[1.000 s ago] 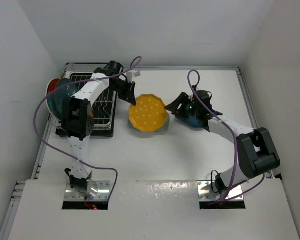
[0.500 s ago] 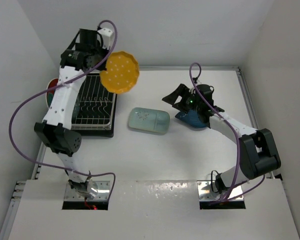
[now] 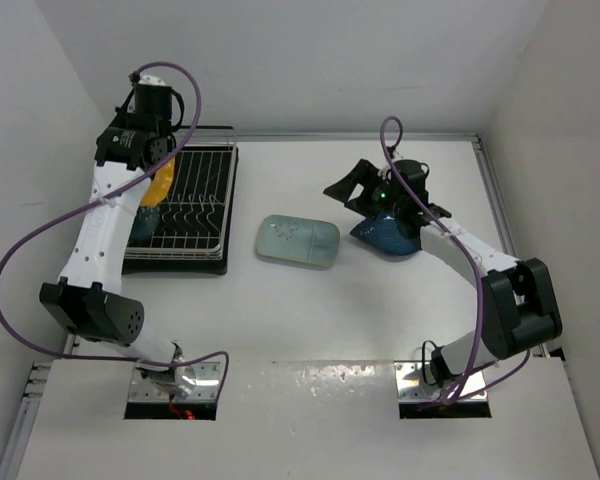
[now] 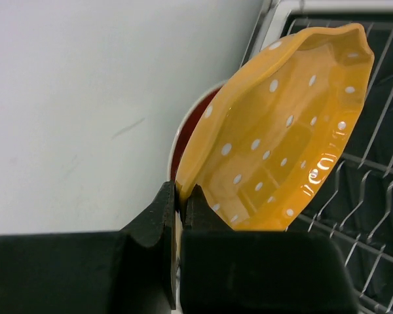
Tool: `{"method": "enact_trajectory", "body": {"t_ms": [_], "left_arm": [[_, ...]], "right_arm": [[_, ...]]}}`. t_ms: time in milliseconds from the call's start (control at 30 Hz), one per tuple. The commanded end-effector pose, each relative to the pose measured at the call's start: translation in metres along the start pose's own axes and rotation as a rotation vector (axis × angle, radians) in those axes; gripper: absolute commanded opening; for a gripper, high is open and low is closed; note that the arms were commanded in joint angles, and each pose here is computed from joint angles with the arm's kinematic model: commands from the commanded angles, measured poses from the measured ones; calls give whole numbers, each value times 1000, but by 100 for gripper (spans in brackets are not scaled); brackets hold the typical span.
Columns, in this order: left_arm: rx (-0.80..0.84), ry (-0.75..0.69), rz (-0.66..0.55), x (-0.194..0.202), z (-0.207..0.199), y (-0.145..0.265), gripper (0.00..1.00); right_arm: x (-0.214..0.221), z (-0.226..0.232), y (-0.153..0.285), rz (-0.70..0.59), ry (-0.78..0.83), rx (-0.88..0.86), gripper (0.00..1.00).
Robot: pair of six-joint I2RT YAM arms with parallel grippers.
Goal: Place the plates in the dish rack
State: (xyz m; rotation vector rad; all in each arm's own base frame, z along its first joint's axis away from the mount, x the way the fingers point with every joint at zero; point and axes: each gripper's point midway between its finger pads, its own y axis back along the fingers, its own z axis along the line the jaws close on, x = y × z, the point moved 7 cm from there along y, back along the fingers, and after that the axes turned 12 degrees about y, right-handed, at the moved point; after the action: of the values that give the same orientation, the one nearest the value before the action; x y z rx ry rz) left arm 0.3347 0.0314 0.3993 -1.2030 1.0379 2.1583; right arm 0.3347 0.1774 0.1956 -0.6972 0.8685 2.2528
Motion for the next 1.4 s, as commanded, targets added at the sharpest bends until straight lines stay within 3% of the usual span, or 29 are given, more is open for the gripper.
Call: {"method": "enact_trajectory", "body": {"t_ms": [0,267,533,867,1367], "left_arm": [[-92,222,-148,-19,33,27,0],[-170,182,-119,0,35,22,0],[-269,274,-146,6,32,13,0],[-410,175,-168,43,12,-5,0],[-425,86,-204,60,0,-15,0]], "right_arm": [[-25,22,4,-64,57,-50,84],[-3,16,25,-81,144,45,84],[13,-3,52,-124,213,151,84],[16,-11,56,-116,194,168,84],[13,-12,58,-120,198,188,84]]}}
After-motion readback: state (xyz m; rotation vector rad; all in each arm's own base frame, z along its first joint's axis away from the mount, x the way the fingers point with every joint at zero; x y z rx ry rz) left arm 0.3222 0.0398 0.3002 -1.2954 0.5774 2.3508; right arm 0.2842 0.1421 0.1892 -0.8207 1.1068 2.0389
